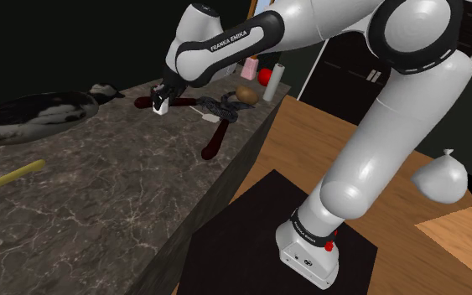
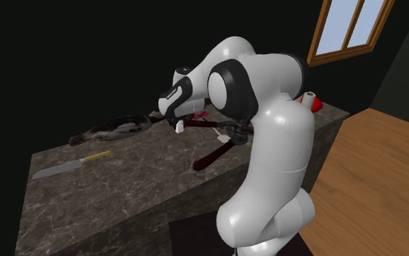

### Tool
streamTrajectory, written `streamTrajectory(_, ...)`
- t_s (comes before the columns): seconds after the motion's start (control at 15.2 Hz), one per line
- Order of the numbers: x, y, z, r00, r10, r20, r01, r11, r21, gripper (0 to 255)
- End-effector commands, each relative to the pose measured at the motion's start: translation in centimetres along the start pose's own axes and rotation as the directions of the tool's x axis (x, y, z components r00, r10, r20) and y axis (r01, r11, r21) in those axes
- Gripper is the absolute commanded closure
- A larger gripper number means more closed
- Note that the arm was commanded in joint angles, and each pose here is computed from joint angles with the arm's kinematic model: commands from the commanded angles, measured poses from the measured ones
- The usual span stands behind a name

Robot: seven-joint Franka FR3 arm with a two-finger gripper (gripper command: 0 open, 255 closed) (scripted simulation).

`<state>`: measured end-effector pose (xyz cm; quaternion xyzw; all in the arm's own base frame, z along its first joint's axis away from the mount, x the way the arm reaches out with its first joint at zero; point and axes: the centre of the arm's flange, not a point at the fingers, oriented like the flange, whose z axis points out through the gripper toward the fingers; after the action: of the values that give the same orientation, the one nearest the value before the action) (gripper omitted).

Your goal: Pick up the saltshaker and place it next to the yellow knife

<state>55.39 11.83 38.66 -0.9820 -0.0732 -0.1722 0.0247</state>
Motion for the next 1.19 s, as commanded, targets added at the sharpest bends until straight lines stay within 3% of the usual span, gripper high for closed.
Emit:
streamTrajectory(0.0,0.4,-0.1,-1.0,1.0,0.0,0.0,0.0,1.0,0.0,255)
streamTrajectory(0.99,2.9,-0.2,-8.1,1.0,0.0,0.0,0.0,1.0,0.0,255)
streamTrajectory(1.12,3.6,-2.8,-7.8,1.0,0.0,0.0,0.0,1.0,0.0,255)
